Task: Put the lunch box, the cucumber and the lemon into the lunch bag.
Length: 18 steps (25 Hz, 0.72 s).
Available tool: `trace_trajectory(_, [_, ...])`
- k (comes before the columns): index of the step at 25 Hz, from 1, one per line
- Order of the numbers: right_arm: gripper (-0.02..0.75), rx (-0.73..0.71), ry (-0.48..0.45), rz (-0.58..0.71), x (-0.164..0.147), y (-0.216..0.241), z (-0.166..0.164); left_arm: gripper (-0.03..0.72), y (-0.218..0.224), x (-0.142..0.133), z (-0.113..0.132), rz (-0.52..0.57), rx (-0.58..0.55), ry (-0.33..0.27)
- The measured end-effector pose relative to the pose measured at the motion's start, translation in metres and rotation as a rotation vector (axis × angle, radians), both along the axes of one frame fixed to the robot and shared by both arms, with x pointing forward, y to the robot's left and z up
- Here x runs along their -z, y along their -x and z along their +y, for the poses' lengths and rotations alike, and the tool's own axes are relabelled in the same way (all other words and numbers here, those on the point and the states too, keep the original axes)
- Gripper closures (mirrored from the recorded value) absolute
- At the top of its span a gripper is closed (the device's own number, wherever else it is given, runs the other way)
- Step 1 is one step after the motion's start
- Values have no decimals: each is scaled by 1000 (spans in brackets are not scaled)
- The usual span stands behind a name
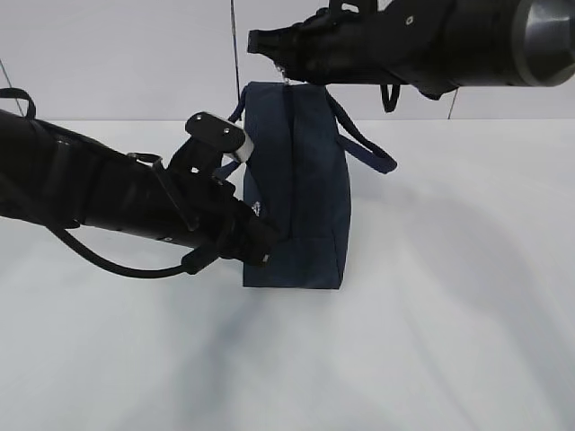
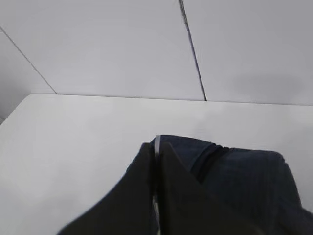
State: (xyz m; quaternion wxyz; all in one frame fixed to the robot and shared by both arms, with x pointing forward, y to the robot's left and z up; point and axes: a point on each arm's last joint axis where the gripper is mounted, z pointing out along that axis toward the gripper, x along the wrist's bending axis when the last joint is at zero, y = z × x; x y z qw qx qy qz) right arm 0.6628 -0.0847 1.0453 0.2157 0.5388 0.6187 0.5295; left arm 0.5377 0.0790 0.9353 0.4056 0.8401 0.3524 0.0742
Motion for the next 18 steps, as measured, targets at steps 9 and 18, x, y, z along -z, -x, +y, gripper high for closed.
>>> trace_trajectory(9, [738, -10, 59, -53, 4, -21, 1, 698, 0, 0, 0, 1, 2, 1])
trace_trajectory(18, [738, -20, 84, -65, 12, -37, 4, 698, 0, 0, 0, 1, 2, 1])
